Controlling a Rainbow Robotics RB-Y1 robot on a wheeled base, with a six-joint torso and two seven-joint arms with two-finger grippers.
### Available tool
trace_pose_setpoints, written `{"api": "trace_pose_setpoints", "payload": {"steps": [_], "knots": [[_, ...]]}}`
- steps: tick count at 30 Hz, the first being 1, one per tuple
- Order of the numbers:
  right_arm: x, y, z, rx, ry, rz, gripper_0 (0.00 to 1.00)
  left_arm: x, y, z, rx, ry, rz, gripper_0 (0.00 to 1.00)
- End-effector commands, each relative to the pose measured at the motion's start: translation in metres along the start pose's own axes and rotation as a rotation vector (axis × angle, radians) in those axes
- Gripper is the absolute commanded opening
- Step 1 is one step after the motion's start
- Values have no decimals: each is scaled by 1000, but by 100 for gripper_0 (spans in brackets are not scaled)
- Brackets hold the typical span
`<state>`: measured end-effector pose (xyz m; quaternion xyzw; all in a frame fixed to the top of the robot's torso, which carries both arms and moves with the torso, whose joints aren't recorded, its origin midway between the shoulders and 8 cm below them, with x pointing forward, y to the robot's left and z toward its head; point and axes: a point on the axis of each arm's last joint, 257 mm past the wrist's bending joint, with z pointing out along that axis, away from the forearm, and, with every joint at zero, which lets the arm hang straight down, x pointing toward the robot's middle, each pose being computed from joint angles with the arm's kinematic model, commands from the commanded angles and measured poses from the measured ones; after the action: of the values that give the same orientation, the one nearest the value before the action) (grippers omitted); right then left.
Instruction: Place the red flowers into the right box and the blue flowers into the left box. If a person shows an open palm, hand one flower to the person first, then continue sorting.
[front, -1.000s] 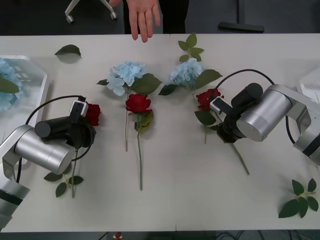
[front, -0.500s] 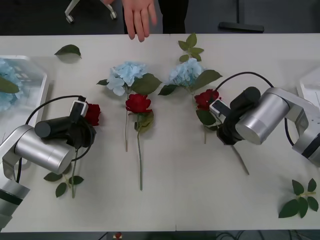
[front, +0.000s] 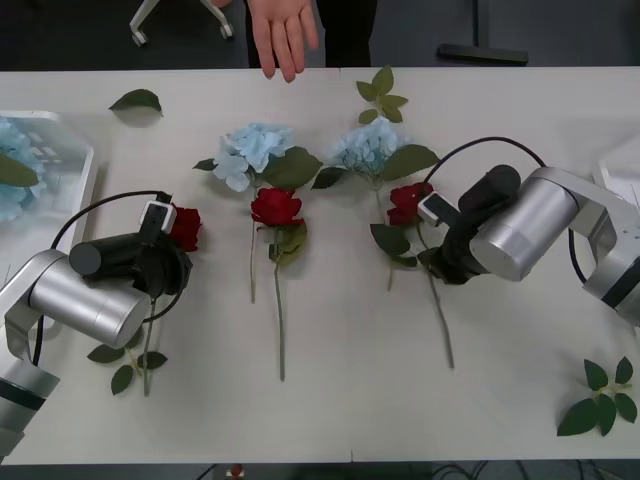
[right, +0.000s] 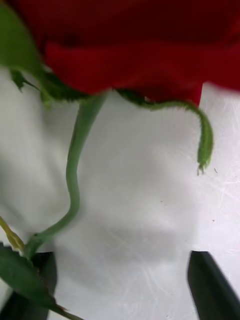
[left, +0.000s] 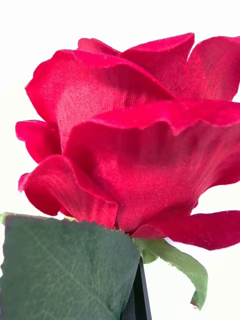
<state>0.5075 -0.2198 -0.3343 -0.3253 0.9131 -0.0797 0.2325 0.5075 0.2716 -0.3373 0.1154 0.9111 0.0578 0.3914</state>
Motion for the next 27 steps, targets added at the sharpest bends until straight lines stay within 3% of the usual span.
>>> {"api": "trace_pose_setpoints", "payload": {"steps": [1, 14, 27], "knots": [[-22, -15, -30, 1, -45, 12, 99, -1, 2, -2, -5, -15, 2, 0], [-17, -13, -51, -32, -18, 30, 99, -1, 2, -2, -5, -17, 3, 0], [-4, 24, -41, -90, 54, 260, 99, -3, 1, -2, -3, -22, 2, 0]]}}
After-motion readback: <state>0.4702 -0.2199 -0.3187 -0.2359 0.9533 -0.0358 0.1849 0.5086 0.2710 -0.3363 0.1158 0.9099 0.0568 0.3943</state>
